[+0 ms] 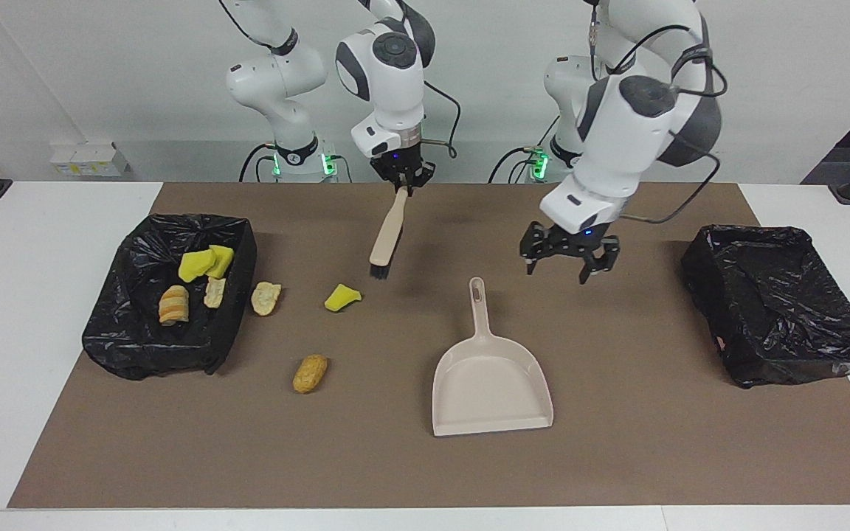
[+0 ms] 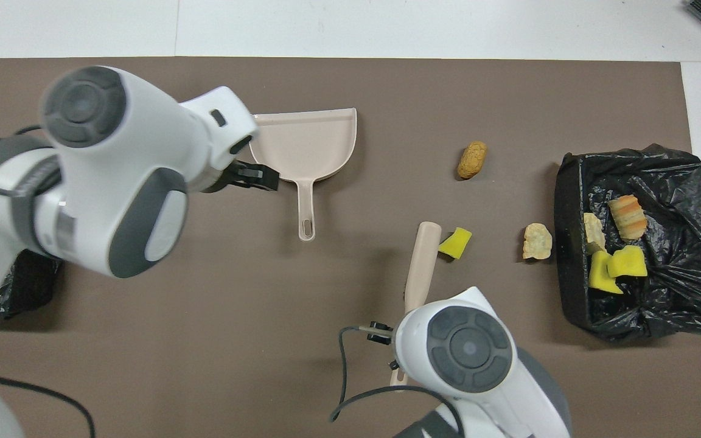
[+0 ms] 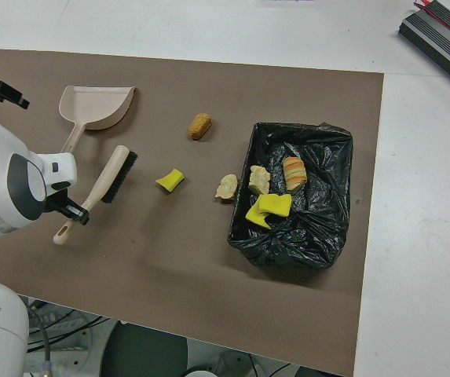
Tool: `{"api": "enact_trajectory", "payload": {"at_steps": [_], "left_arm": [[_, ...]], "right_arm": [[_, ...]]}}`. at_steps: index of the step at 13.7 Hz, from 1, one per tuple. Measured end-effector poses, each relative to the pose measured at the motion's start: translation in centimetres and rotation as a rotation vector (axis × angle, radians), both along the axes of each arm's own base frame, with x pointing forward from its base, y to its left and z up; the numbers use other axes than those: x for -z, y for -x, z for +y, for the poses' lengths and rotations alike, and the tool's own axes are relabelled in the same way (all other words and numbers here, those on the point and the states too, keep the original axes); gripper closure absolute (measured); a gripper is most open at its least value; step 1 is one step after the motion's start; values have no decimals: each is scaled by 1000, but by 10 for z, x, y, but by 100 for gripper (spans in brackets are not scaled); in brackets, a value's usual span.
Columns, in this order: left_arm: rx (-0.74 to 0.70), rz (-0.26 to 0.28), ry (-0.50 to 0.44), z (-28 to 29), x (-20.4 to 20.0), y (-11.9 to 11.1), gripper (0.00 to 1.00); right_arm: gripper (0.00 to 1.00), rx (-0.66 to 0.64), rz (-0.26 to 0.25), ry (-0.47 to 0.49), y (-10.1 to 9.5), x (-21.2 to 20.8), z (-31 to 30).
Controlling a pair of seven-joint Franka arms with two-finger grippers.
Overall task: Sweep and dump trash in bin
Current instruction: 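Reach the left gripper to the dustpan while the right gripper grasps the brush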
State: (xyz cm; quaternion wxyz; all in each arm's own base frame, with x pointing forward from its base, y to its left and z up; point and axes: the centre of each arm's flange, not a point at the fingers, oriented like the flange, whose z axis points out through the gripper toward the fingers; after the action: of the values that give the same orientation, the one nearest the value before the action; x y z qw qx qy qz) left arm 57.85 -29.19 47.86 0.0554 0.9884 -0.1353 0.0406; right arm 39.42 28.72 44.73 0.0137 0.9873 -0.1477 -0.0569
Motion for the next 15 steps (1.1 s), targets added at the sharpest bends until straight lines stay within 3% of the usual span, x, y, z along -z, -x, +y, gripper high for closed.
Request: {"api": "enact_trajectory", "payload": {"at_steps": [4, 13, 15], "left_arm": [[48, 35, 2, -48, 67, 2, 0], [50, 50, 0, -66, 116, 27, 1], [23, 55, 0, -65, 117, 27, 22]], "right_arm": [[74, -57, 44, 158, -23, 14, -66], [74, -169, 72, 341, -58, 28, -157], [74, -198, 95, 390, -62, 42, -165]]}}
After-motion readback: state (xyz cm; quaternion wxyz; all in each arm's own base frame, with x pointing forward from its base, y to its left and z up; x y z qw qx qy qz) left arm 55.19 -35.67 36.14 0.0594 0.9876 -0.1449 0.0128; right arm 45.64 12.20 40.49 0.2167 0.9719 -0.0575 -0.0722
